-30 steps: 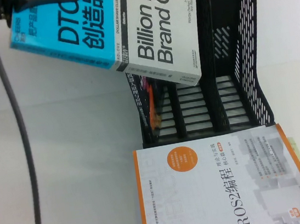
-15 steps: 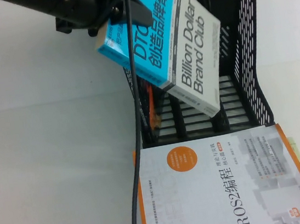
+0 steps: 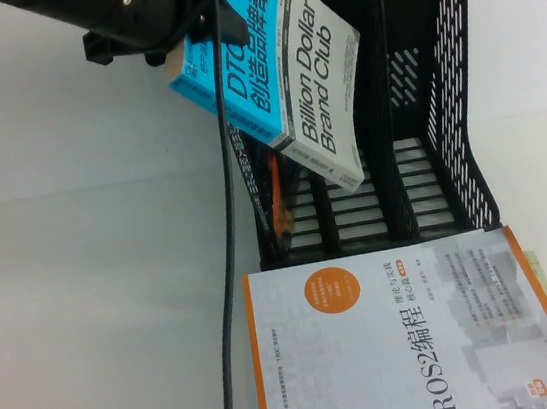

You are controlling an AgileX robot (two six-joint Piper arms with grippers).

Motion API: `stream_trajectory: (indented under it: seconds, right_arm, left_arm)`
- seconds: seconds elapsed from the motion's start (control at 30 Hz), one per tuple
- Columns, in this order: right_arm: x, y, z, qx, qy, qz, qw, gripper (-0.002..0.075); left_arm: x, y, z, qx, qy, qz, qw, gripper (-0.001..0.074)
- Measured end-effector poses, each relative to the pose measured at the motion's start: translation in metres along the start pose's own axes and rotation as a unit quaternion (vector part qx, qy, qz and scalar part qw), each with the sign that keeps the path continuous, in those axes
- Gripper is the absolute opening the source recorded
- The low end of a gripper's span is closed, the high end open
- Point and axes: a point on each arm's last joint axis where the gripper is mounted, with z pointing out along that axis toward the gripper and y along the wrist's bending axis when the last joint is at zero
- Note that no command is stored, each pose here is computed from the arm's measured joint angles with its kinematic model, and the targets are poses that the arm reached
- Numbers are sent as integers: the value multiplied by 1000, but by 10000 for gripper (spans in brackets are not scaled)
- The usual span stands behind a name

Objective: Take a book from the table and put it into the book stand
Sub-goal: Place the book on the book shelf

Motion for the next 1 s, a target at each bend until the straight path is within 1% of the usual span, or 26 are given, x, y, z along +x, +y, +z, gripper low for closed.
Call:
stream_trajectory:
  seconds: [0.1,0.23,0.37,0.57,0.8,1.0]
  right_arm:
    - [3,0,0,0,5,3,1000,-2]
    - [6,0,1,-5,10,4,1000,-2]
    - [8,2,3,-18,19,7,1000,-2]
    - [12,6,8,-43,40,10,998,-2]
    - [13,8,8,-56,45,17,997,-2]
    - [13,8,8,-56,44,21,997,-2]
  left_arm:
    - [-1,-6,4,7,-16,0,1000,181]
    - [5,-16,21,6,-20,5,1000,181]
    - [15,-23,42,-22,-11,17,1000,181]
    - [28,-30,59,-67,-7,47,997,181]
    - [33,-30,72,-110,-17,49,993,181]
    - [36,-27,89,-111,-18,38,993,181]
